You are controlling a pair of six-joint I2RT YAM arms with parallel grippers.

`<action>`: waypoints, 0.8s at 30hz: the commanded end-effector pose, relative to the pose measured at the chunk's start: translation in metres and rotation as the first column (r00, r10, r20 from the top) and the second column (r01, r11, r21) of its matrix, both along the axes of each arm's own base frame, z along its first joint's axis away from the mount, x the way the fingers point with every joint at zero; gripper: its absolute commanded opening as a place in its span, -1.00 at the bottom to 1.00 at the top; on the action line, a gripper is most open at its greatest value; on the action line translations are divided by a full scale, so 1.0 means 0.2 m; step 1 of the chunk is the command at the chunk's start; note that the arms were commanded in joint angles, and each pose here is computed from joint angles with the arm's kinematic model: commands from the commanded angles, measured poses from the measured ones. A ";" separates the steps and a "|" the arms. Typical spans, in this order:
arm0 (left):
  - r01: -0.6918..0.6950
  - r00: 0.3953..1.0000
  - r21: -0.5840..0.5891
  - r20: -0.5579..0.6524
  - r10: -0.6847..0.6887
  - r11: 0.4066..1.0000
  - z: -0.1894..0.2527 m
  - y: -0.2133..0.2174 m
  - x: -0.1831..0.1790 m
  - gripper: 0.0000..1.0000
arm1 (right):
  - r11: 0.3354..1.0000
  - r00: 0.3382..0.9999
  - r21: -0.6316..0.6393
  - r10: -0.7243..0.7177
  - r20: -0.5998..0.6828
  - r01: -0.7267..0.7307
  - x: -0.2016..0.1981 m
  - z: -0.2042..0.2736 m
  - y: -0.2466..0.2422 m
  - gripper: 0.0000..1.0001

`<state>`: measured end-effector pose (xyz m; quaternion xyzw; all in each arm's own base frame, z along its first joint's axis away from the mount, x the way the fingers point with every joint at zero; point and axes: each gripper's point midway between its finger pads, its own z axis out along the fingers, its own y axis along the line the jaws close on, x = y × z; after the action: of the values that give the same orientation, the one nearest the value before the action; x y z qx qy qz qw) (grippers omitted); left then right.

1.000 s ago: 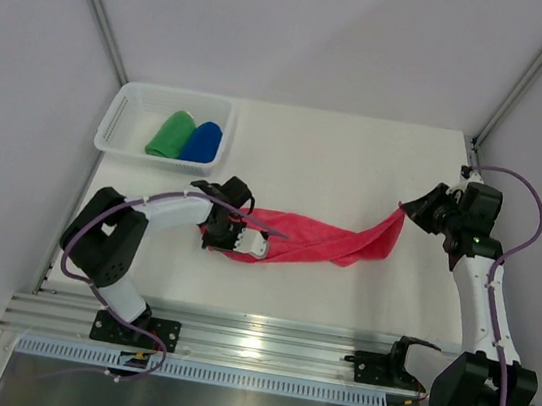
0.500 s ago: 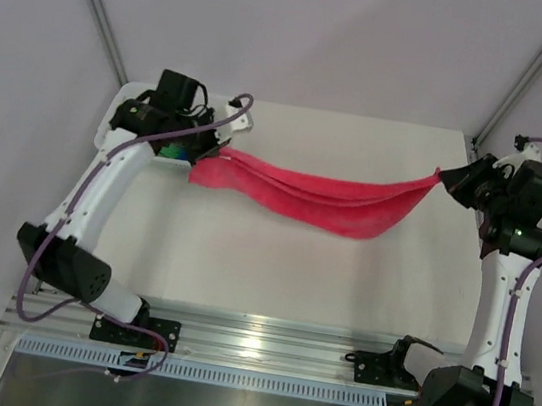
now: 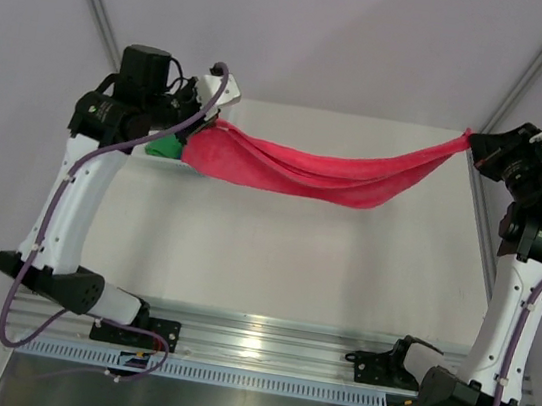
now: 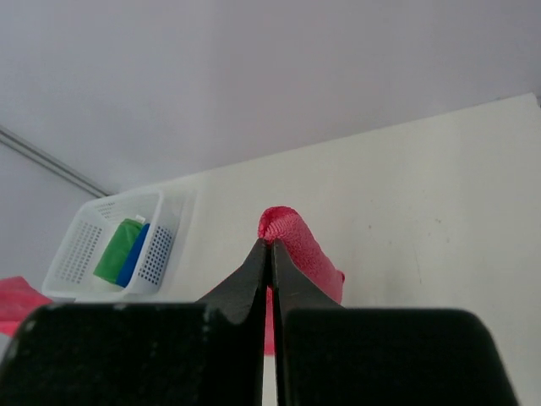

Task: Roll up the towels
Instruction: Flatten the towel

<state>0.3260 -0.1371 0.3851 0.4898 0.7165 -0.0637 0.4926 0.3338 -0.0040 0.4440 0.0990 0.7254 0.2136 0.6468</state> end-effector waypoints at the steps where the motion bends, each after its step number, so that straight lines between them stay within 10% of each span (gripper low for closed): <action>1: 0.005 0.992 -0.013 -0.127 -0.007 1.000 -0.25 -0.07 0.13 -0.99 | 0.999 1.000 0.045 -0.005 -0.019 0.006 0.10 -0.09 -0.03 -1.00; 12: 0.304 0.853 0.206 -0.494 -0.169 0.930 -1.28 -0.36 -0.06 -0.99 | 0.993 0.954 0.094 0.098 -0.284 -0.073 0.21 -0.76 0.25 -1.00; 19: 0.464 0.629 0.230 -0.765 -0.136 0.855 -1.67 -0.26 -0.43 -0.22 | 0.991 0.912 0.117 0.102 -0.397 -0.060 0.14 -1.04 0.28 -1.00; 24: 0.480 0.594 0.251 -0.798 -0.100 0.840 -1.69 -0.19 -0.51 -0.09 | 0.993 0.910 0.098 0.102 -0.401 -0.068 0.13 -1.05 0.28 -1.00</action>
<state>0.2304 -0.1792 0.0370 0.6202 0.7647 -0.1747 0.0037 0.3534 0.0556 0.2155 0.1478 0.8530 0.2534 0.4317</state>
